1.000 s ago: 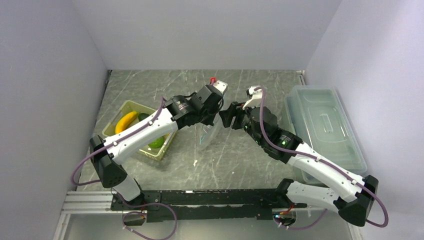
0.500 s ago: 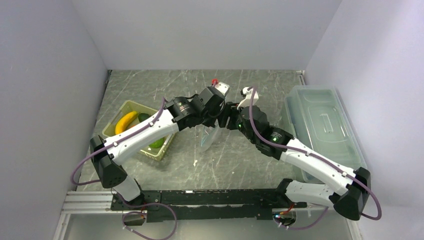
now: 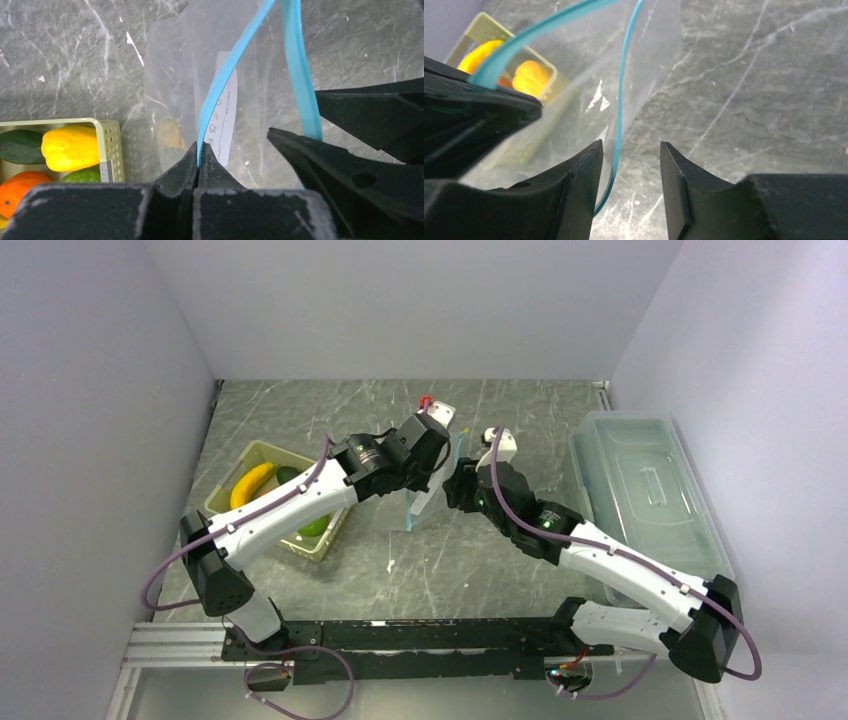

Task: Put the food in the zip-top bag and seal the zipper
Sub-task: Open the zipper of the food storage bag.

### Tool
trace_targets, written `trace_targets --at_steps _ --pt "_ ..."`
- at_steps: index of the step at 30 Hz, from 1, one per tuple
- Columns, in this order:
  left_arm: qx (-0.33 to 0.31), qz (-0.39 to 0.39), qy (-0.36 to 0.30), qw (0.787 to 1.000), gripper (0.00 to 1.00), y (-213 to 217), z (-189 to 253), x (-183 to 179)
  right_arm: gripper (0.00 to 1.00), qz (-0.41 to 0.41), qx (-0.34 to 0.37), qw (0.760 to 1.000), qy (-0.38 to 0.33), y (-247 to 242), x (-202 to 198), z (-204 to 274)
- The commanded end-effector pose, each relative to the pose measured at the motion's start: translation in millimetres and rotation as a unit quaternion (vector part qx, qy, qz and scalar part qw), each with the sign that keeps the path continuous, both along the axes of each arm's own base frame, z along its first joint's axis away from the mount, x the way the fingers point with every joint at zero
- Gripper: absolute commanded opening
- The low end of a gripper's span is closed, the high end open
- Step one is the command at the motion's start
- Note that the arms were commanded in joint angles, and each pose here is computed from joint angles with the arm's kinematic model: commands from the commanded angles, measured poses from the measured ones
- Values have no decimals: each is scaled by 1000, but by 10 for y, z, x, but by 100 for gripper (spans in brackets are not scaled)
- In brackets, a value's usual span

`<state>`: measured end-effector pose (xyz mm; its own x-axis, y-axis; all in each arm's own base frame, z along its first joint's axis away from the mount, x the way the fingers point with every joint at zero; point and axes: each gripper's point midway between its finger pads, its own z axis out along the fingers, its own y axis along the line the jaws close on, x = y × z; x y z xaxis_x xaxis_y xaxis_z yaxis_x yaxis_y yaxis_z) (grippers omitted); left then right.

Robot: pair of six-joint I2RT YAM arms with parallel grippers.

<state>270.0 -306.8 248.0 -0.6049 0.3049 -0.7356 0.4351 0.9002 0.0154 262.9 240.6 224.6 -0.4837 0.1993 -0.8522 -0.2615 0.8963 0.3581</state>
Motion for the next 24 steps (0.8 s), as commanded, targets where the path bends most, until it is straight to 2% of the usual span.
trace_targets --at_steps 1,5,9,24 --pt "-22 18 -23 999 0 14 158 36 45 -22 -2 1000 5 -149 -55 -64" --pt "-31 6 -16 999 0 -23 158 -4 34 -22 -4 1000 17 -174 -100 -171" --pt "-31 9 -22 999 0 11 198 -6 1 -19 -2 1000 20 -175 -120 -210" --pt "22 50 -85 995 0 348 464 137 0 -14 -12 999 33 -241 -206 -329"
